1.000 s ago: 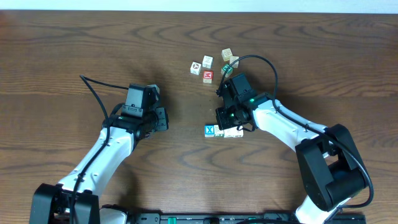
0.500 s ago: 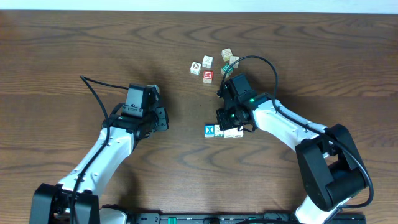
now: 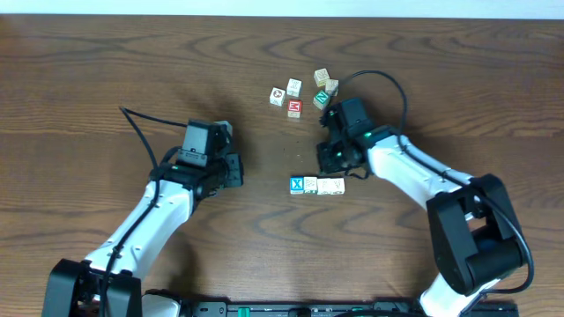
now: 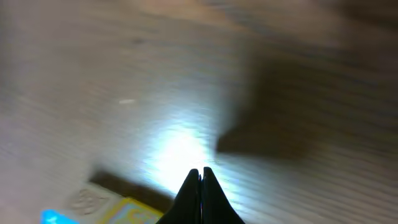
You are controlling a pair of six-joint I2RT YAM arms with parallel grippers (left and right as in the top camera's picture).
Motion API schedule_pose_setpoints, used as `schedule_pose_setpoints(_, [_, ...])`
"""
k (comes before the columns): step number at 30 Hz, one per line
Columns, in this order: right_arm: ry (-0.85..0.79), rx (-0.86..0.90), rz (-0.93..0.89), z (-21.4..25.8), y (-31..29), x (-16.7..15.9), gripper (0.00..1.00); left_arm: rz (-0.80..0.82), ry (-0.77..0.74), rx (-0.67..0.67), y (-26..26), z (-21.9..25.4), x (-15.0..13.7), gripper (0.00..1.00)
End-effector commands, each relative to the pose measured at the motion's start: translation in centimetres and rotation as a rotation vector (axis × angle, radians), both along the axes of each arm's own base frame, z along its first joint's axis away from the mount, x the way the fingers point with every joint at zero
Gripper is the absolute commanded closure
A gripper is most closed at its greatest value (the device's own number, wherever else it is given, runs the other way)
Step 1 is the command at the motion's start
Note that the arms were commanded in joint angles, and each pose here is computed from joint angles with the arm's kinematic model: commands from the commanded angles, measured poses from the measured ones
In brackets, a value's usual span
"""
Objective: Lift 4 blocks
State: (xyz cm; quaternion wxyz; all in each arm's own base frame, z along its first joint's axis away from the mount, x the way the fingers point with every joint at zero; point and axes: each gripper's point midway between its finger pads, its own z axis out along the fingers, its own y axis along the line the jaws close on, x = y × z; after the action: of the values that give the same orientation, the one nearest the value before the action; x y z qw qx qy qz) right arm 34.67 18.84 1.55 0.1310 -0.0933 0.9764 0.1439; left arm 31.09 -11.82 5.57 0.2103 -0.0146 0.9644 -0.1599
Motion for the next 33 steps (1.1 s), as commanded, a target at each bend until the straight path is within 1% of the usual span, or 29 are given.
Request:
schedule_pose_setpoints(1, [0.015,-0.012,-0.072,0.4,-2.1,0.8,0.99,-0.089,-0.03,-0.007,-2.1,1.0,-0.1,0.93])
schedule_pose_setpoints(4, [0.02,-0.027,-0.114,1.4,-4.0,0.8,0.99,-0.131,-0.044,-0.007,-3.2,1.2,-0.4,0.93])
schedule_pose_setpoints(6, [0.002,-0.021,-0.138,2.9,-5.3,0.9,0.99,-0.136,-0.065,-0.013,-3.4,1.7,-0.3,0.93])
schedule_pose_setpoints(9, [-0.066,-0.023,-0.146,6.5,-7.8,0.9,0.99,-0.143,-0.154,-0.032,-3.5,4.4,0.1,0.92])
schedule_pose_setpoints(13, [-0.116,-0.031,-0.179,9.2,-10.9,0.0,0.99,-0.107,-0.305,-0.022,-2.4,9.0,0.2,0.93])
schedule_pose_setpoints(17, [-0.153,-0.02,-0.238,10.2,-13.3,-1.8,0.99,-0.052,-0.434,-0.002,-0.5,12.9,-1.3,0.93])
schedule_pose_setpoints(20, [-0.174,0.038,-0.24,10.4,-13.3,-3.4,0.99,-0.035,-0.484,-0.013,0.4,14.0,-3.0,0.93])
schedule_pose_setpoints(21, [-0.195,0.068,-0.232,10.3,-13.0,-4.5,0.99,-0.02,-0.495,-0.03,0.8,13.9,-3.9,0.93])
schedule_pose_setpoints(23, [-0.206,0.088,-0.227,10.1,-12.7,-5.2,0.99,-0.007,-0.48,-0.038,1.1,12.6,-4.7,0.93])
schedule_pose_setpoints(26, [-0.173,0.097,-0.224,8.5,-12.5,-6.7,0.99,0.025,-0.403,-0.064,1.2,9.7,-5.7,0.93])
schedule_pose_setpoints(29, [-0.128,0.1,-0.249,7.0,-12.5,-7.7,0.99,-0.01,-0.342,-0.102,0.2,7.0,-6.3,0.93])
schedule_pose_setpoints(33, [-0.119,0.14,-0.248,6.2,-11.9,-8.0,0.99,-0.064,-0.284,-0.155,-1.4,5.2,-6.2,0.93])
